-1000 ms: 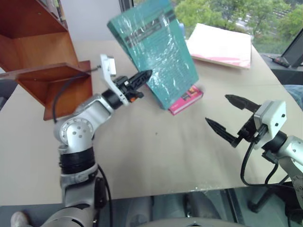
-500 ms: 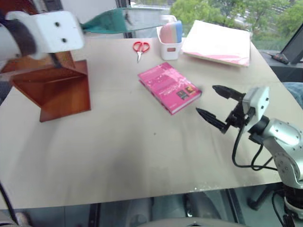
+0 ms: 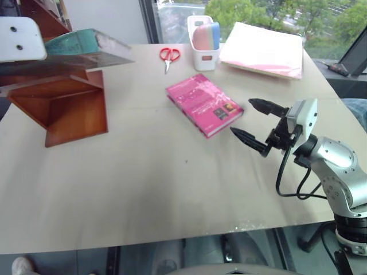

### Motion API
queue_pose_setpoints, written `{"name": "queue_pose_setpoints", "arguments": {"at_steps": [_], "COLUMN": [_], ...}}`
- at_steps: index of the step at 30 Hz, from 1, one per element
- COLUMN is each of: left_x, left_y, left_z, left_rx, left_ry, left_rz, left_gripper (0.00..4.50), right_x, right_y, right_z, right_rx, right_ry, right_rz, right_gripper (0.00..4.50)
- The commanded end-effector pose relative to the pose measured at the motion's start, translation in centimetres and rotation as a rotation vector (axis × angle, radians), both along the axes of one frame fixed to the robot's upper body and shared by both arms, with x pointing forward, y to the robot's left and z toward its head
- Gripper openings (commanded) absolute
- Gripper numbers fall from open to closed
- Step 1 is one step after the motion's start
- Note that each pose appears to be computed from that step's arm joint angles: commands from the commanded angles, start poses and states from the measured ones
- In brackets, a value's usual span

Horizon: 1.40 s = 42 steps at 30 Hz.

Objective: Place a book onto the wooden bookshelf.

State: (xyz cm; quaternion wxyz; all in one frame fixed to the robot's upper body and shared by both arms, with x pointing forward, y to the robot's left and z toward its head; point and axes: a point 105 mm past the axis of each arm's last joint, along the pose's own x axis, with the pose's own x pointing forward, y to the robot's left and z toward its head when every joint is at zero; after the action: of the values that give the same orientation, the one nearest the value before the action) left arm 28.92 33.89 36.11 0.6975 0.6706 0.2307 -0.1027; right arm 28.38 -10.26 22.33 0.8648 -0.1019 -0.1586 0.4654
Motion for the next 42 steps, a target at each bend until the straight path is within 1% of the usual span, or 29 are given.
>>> {"name": "queue_pose_setpoints", "arguments": {"at_steps": [1, 3, 6, 7, 9, 11, 12, 13, 14, 16, 19, 21, 22, 24, 27, 28, 30, 31, 33, 34, 35, 36, 37, 38, 39, 40, 41, 42], "left_x": [-1.3, -1.6, -1.4, -1.4, -1.3, -1.2, -1.2, -1.1, -1.0, -0.7, -0.6, -1.0, -1.5, -2.7, -4.9, -5.4, -5.9, -5.2, -3.9, -3.0, -2.3, -1.2, -0.6, -0.1, 0.0, -0.1, -0.9, -1.4], "left_y": [2.8, 4.1, 4.4, 4.4, 4.3, 4.2, 4.0, 3.9, 3.6, 2.8, 0.5, -2.1, -3.6, -7.0, -12.8, -14.2, -16.1, -17.3, -19.5, -20.2, -20.4, -19.8, -19.4, -18.5, -18.0, -17.1, -16.4, -15.6], "left_z": [0.8, 0.6, 0.3, 0.3, 0.2, 0.3, 0.4, 0.5, 0.6, 1.0, 1.9, 3.0, 3.5, 3.7, 2.6, 2.2, 0.8, -0.5, -4.2, -6.2, -8.0, -10.4, -12.1, -14.2, -15.5, -17.0, -18.3, -19.2], "left_rx": [0.053, 0.081, 0.065, 0.059, 0.060, 0.060, 0.059, 0.058, 0.057, 0.042, 0.015, -0.090, -0.148, -0.285, -0.527, -0.601, -0.724, -0.888, -1.165, -1.286, -1.362, -1.434, -1.467, -1.469, -1.461, -1.487, -1.523, -1.538], "left_ry": [-0.007, 0.000, -0.006, -0.007, -0.004, -0.016, -0.020, -0.030, -0.041, -0.077, -0.139, -0.202, -0.228, -0.229, -0.190, -0.181, -0.164, -0.145, -0.053, -0.051, -0.047, -0.078, -0.103, -0.125, -0.140, -0.127, -0.084, -0.062], "left_rz": [0.131, 0.172, 0.167, 0.161, 0.151, 0.143, 0.133, 0.121, 0.102, 0.047, -0.110, -0.251, -0.333, -0.514, -0.792, -0.851, -0.912, -0.918, -0.877, -0.812, -0.754, -0.647, -0.573, -0.496, -0.451, -0.402, -0.388, -0.367], "left_gripper": [0.14, 0.14, 0.14, 0.46, 0.94, 1.72, 2.45, 2.66, 3.15, 3.92, 3.92, 3.92, 3.92, 3.92, 3.92, 3.92, 3.92, 3.92, 3.92, 3.92, 3.92, 3.92, 3.92, 3.92, 3.92, 3.92, 4.45, 4.48], "right_x": [-0.6, -0.9, -1.7, -1.9, -2.4, -2.8, -3.0, -3.2, -3.1, -3.0, -2.7, -2.5, -2.5, -2.3, -2.3, -2.3, -2.2, -2.1, -1.7, -1.5, -1.4, -1.2, -1.3, -1.7, -2.0, -2.2, -2.6, -2.9], "right_y": [0.5, 0.6, 0.9, 1.0, 1.2, 1.4, 1.5, 1.6, 1.7, 1.6, 1.3, 1.2, 1.2, 1.0, 0.8, 0.7, 0.3, -0.1, -1.2, -1.9, -2.7, -4.0, -4.9, -5.8, -6.4, -7.5, -8.7, -9.8], "right_z": [1.8, 2.3, 3.0, 3.2, 3.6, 4.0, 4.3, 4.5, 4.6, 4.6, 4.5, 4.5, 4.4, 4.3, 3.9, 3.8, 3.6, 3.1, 1.6, 0.4, -0.8, -2.7, -3.8, -4.9, -5.5, -6.1, -6.8, -7.3], "right_rx": [0.013, 0.026, 0.032, 0.034, 0.039, 0.041, 0.046, 0.049, 0.047, 0.040, 0.033, 0.029, 0.028, 0.022, 0.002, -0.005, -0.021, -0.031, -0.063, -0.093, -0.112, -0.165, -0.204, -0.221, -0.229, -0.231, -0.249, -0.259], "right_ry": [-0.081, -0.093, -0.117, -0.124, -0.129, -0.145, -0.148, -0.151, -0.152, -0.153, -0.145, -0.139, -0.135, -0.126, -0.113, -0.110, -0.106, -0.082, -0.003, 0.038, 0.094, 0.136, 0.158, 0.199, 0.222, 0.249, 0.274, 0.295], "right_rz": [0.026, 0.041, 0.081, 0.094, 0.120, 0.144, 0.161, 0.173, 0.179, 0.185, 0.191, 0.194, 0.196, 0.200, 0.201, 0.197, 0.180, 0.156, 0.085, 0.034, -0.011, -0.095, -0.148, -0.182, -0.199, -0.243, -0.281, -0.317], "right_gripper": [4.50, 4.50, 4.50, 4.50, 4.50, 4.50, 4.50, 4.50, 4.50, 4.50, 4.50, 4.50, 4.50, 4.50, 4.50, 4.50, 4.50, 4.50, 4.50, 4.50, 4.50, 4.50, 4.50, 4.50, 4.50, 4.50, 4.50, 4.50]}}
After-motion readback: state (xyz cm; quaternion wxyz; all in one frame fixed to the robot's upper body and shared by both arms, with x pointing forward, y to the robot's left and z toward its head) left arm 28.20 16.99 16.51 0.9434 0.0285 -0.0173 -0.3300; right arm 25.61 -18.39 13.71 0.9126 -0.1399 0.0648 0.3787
